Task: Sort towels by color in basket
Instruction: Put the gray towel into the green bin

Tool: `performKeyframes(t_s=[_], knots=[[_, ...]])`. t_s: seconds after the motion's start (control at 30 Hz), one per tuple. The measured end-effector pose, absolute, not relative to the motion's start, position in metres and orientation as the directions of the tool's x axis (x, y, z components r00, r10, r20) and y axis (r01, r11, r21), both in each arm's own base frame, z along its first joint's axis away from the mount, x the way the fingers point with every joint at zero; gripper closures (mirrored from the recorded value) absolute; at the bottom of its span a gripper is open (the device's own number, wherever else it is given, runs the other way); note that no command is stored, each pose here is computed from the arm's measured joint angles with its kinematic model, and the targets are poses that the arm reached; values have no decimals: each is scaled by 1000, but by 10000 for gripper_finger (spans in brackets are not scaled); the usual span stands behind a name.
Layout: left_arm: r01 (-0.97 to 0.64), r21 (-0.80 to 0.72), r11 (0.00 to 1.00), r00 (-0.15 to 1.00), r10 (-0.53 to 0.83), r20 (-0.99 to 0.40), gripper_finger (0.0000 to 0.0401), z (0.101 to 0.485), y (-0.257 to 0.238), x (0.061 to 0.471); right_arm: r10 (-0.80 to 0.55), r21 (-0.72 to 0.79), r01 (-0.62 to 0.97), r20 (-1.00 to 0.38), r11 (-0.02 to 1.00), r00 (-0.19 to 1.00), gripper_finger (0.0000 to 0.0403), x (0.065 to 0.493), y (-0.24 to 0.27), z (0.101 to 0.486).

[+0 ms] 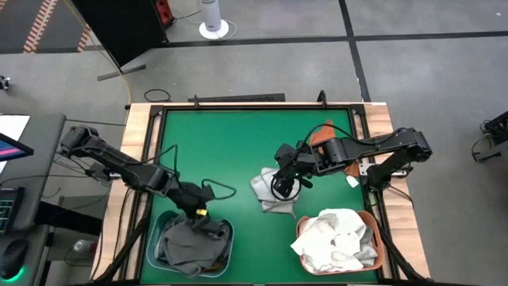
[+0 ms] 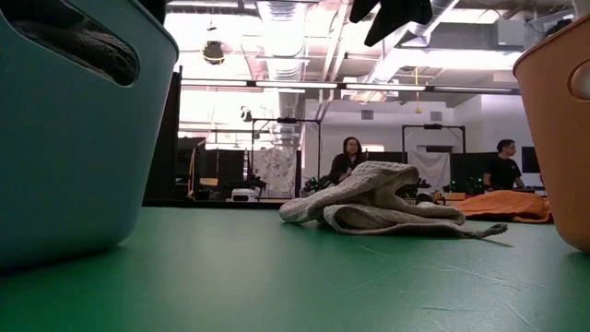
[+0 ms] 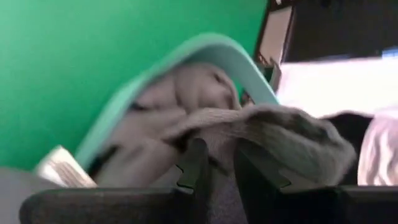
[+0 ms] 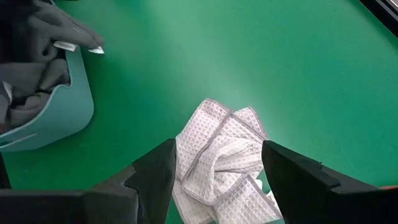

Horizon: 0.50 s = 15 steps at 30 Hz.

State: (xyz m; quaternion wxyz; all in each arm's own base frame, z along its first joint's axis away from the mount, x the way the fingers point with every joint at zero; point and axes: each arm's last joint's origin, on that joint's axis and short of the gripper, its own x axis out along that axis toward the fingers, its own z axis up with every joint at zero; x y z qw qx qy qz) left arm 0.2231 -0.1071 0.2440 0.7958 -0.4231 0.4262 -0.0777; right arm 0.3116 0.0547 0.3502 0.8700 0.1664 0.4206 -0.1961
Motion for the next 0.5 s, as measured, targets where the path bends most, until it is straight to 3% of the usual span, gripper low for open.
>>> performKeyframes(t_s=[0.37, 0.5], knots=[[-207, -728, 653, 517, -559, -648, 330, 219, -155, 221, -203, 114, 479, -803, 870, 561, 138, 311, 55, 350], [-263, -679, 685, 533, -483, -694, 330, 202, -166, 231, -203, 115, 479, -803, 870, 561, 138, 311, 55, 350]])
